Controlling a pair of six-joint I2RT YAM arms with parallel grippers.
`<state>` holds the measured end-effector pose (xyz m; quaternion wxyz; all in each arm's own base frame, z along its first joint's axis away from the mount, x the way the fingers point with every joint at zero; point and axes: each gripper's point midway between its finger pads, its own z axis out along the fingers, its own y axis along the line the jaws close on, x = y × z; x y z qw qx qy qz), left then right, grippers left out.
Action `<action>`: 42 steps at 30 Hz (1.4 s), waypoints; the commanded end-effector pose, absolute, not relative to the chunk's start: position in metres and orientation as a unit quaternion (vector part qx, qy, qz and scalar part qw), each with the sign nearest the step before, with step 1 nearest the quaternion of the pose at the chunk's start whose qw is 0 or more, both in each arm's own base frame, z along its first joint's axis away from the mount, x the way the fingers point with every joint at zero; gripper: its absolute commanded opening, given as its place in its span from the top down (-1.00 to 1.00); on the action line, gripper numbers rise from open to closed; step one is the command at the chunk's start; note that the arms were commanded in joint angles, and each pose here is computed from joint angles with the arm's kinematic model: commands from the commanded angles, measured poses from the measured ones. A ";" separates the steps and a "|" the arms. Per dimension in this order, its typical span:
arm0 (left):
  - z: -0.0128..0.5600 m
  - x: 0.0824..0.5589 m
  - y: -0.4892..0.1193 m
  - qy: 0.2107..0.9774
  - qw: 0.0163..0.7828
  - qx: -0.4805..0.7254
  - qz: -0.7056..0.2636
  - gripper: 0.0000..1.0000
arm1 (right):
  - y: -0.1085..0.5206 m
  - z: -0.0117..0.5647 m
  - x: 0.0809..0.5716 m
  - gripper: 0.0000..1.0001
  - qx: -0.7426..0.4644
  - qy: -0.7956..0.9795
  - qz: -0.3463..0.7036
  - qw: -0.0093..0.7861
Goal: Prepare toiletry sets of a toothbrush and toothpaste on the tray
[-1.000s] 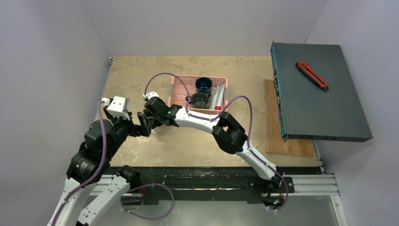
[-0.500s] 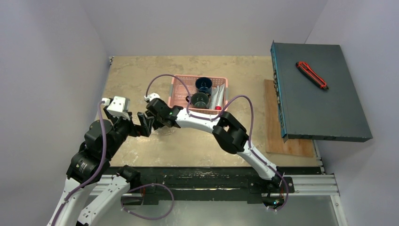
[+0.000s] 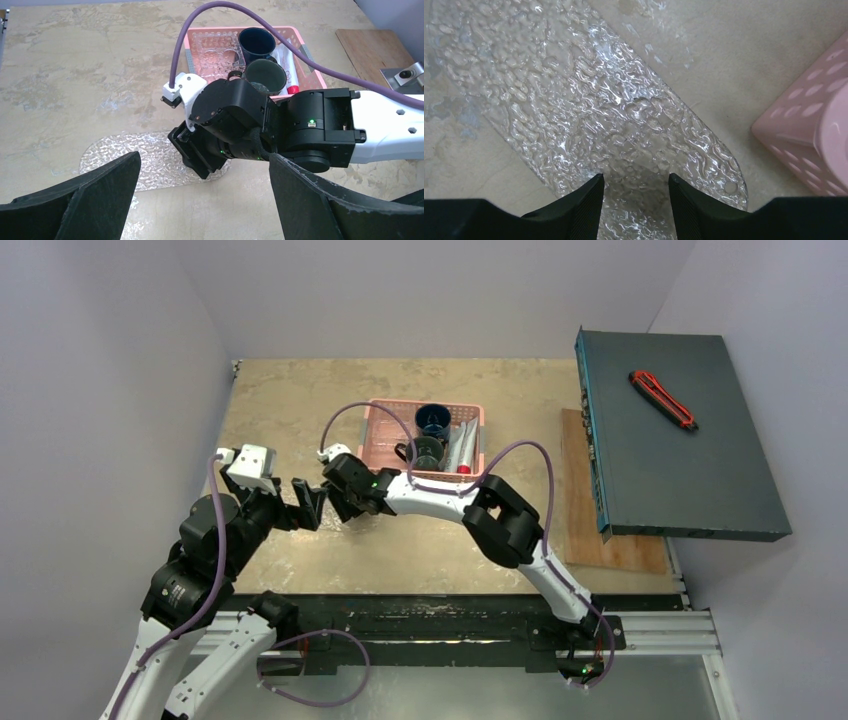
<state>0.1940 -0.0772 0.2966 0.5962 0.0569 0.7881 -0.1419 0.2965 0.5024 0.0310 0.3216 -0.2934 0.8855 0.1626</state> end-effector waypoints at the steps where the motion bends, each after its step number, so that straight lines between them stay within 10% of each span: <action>1: 0.311 0.196 -0.078 0.775 0.612 0.058 -0.147 -1.00 | 0.476 0.015 0.274 -0.06 -0.313 0.897 0.141 0.277; 42: 0.308 0.197 -0.079 0.778 0.608 0.061 -0.145 -1.00 | 0.298 -0.015 0.164 -0.07 -0.223 0.952 0.098 0.186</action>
